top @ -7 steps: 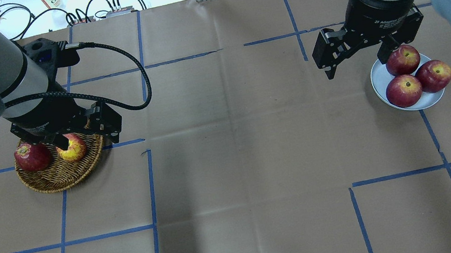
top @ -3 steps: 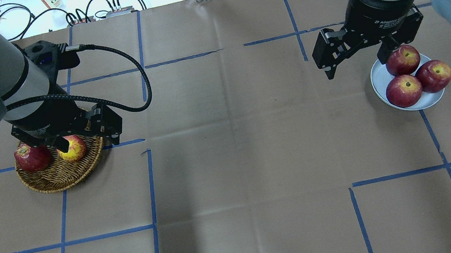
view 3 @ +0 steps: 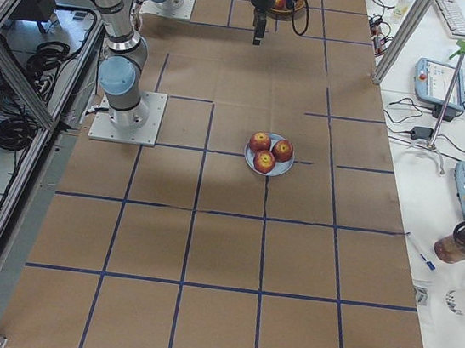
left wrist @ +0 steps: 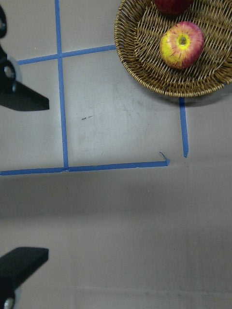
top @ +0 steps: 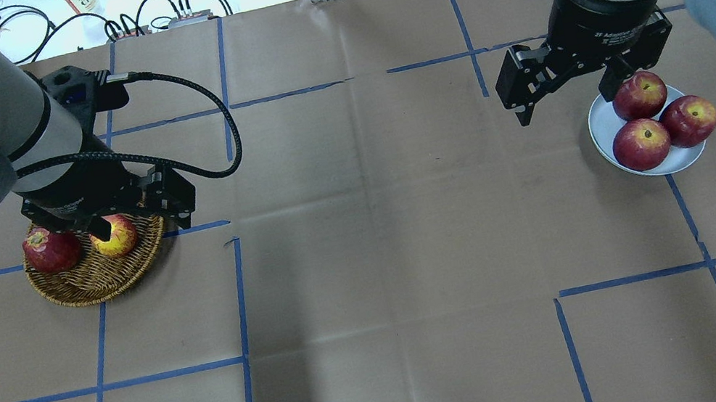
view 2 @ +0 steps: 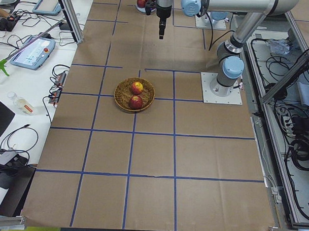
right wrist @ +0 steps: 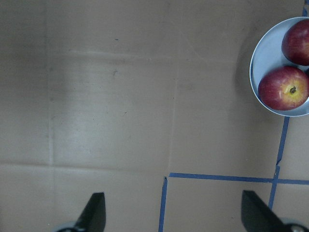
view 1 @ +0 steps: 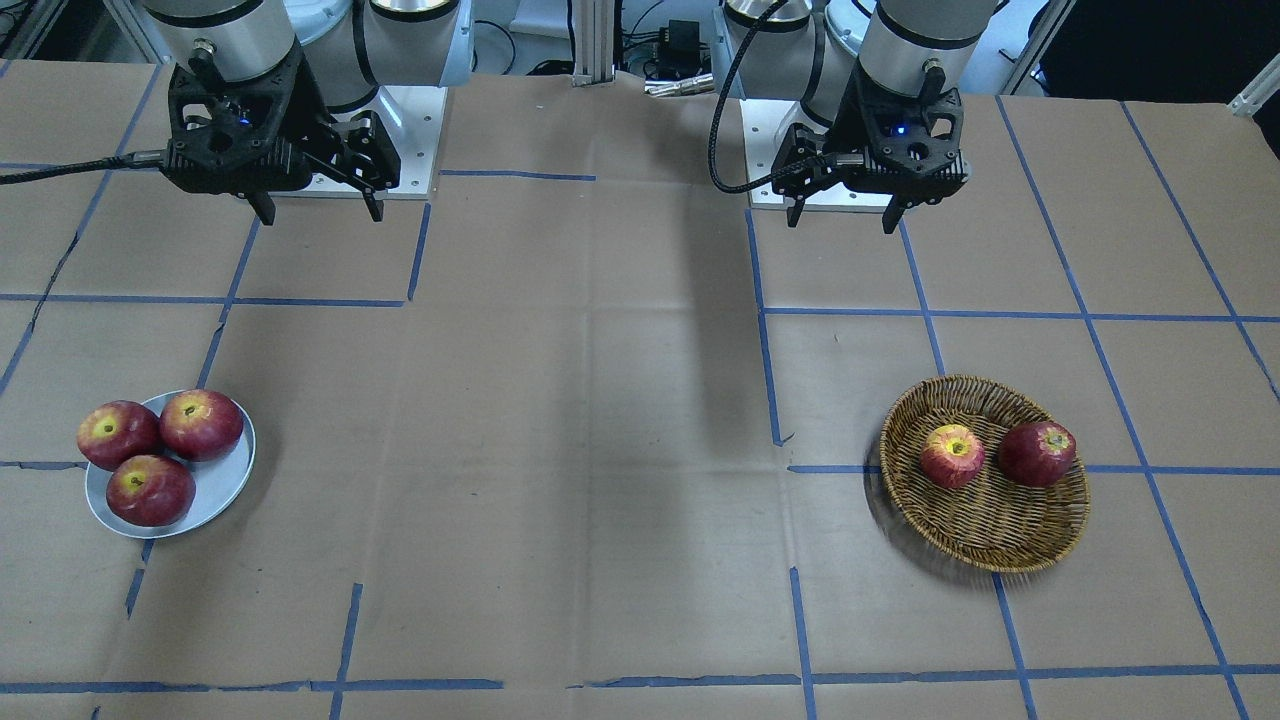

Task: Transfer apple from basket to plate

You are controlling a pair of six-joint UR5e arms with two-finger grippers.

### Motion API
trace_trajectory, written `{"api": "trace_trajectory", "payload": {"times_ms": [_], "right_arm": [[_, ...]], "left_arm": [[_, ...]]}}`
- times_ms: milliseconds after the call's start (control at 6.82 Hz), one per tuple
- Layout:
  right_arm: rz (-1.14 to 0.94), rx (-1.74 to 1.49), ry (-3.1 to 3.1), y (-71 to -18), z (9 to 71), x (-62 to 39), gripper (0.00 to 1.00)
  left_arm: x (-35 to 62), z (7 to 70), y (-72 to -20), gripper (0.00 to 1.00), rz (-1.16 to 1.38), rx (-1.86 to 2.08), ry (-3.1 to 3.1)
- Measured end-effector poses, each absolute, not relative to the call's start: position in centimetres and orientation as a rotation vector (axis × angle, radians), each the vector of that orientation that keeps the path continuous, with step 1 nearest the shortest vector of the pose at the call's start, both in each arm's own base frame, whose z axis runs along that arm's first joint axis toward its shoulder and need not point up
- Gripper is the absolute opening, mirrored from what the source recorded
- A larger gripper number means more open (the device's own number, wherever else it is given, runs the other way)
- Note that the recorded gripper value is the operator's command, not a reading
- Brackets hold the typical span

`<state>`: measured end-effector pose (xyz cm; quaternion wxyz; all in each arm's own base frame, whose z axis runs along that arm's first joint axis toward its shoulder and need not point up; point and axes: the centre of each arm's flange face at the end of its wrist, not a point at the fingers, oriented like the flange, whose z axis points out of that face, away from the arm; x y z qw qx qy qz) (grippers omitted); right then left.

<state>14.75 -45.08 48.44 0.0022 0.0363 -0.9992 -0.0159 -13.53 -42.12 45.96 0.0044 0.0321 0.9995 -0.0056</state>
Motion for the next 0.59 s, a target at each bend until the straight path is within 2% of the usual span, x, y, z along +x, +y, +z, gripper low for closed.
{"api": "trace_trajectory", "payload": {"times_ms": [586], "right_arm": [[-0.051,0.115,-3.135,-45.1,48.4,14.8,1.00]], "left_arm": [[-12.1,44.5,-41.5,1.00,0.011,0.104,3.100]]}}
